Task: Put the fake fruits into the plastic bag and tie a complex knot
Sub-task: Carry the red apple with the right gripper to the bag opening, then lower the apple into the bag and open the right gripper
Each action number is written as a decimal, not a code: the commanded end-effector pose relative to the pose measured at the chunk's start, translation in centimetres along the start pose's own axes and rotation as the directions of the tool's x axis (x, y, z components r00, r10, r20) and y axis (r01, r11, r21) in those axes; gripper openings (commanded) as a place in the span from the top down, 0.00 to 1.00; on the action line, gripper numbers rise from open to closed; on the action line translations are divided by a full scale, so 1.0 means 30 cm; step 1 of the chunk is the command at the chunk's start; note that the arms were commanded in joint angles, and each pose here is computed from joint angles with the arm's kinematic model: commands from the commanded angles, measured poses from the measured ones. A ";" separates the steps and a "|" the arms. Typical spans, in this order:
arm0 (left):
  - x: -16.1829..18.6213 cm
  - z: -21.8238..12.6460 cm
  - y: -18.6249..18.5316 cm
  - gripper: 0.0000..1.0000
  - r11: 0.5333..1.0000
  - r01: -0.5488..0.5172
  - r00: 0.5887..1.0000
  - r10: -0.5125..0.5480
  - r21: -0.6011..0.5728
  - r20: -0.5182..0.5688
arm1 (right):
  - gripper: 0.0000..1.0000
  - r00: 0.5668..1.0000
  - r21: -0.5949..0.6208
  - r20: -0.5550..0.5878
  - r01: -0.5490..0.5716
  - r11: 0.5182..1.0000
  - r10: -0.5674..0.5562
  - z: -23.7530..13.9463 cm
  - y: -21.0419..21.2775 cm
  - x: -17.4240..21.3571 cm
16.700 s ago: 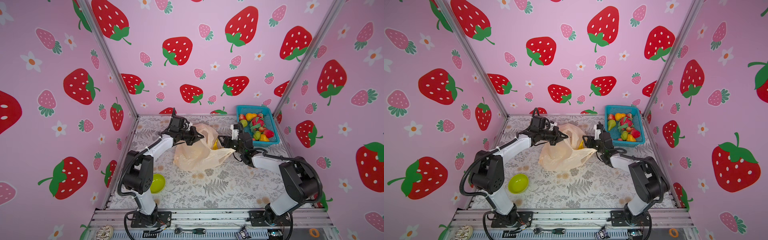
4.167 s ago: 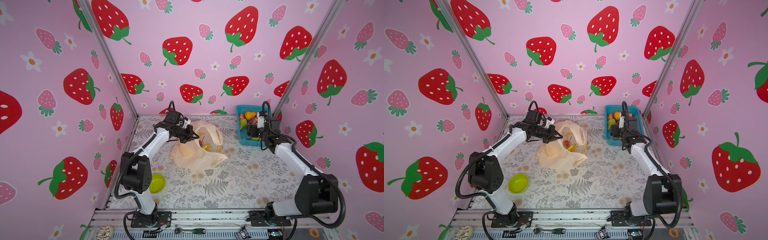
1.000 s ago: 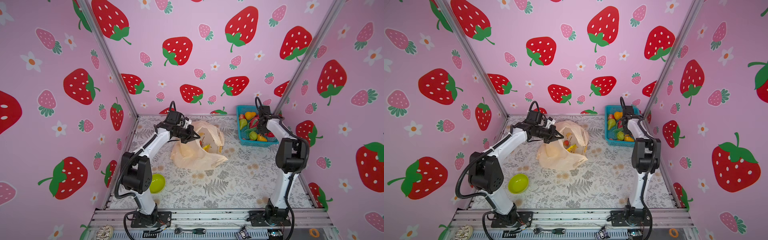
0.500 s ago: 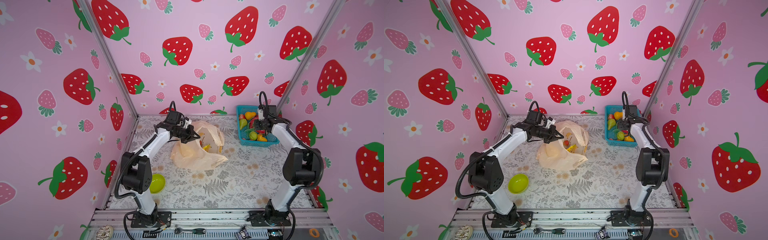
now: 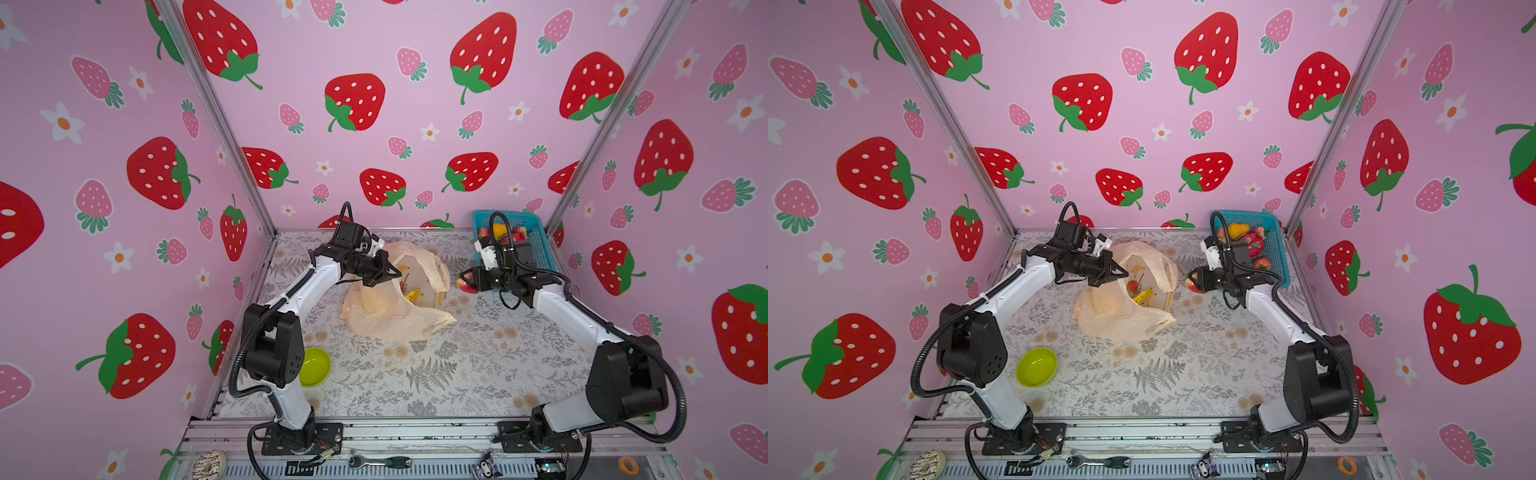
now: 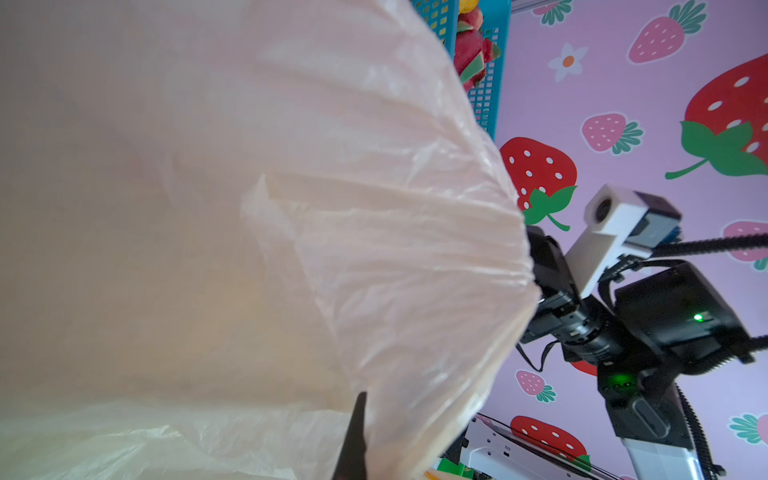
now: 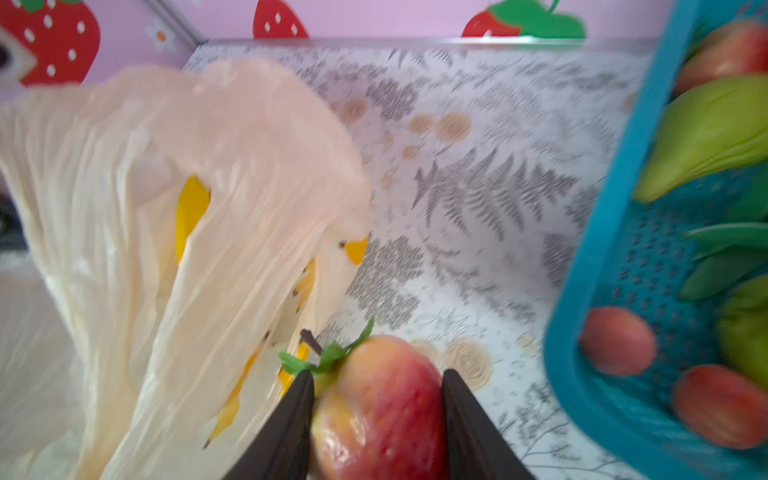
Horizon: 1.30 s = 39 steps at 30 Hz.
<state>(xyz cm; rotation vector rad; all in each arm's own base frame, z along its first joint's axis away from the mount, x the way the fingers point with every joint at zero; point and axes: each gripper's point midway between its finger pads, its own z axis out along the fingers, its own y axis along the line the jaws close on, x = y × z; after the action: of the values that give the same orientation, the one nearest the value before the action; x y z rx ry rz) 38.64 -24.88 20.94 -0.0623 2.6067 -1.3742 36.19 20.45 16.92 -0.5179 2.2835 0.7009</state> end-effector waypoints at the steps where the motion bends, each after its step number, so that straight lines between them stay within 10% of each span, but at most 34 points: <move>1: 0.021 -0.022 -0.039 1.00 0.999 -0.018 1.000 0.018 0.026 0.003 | 0.66 1.000 -0.116 0.004 -0.018 0.993 0.018 -0.023 0.100 0.037; 16: 0.033 -0.013 -0.050 1.00 0.999 -0.029 1.000 0.029 0.025 -0.003 | 0.67 0.999 -0.397 0.039 0.031 0.917 -0.017 0.056 0.384 -0.028; 39: 0.034 -0.014 -0.057 1.00 0.999 -0.032 0.999 0.032 0.031 -0.004 | 0.56 0.995 -0.464 -0.001 -0.092 0.881 0.103 0.359 0.512 0.026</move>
<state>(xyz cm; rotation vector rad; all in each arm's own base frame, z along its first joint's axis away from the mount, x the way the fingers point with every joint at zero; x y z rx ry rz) 37.99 -25.42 21.19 -0.0351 2.6017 -1.3800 33.45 37.76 14.11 -0.6093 2.1635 1.2326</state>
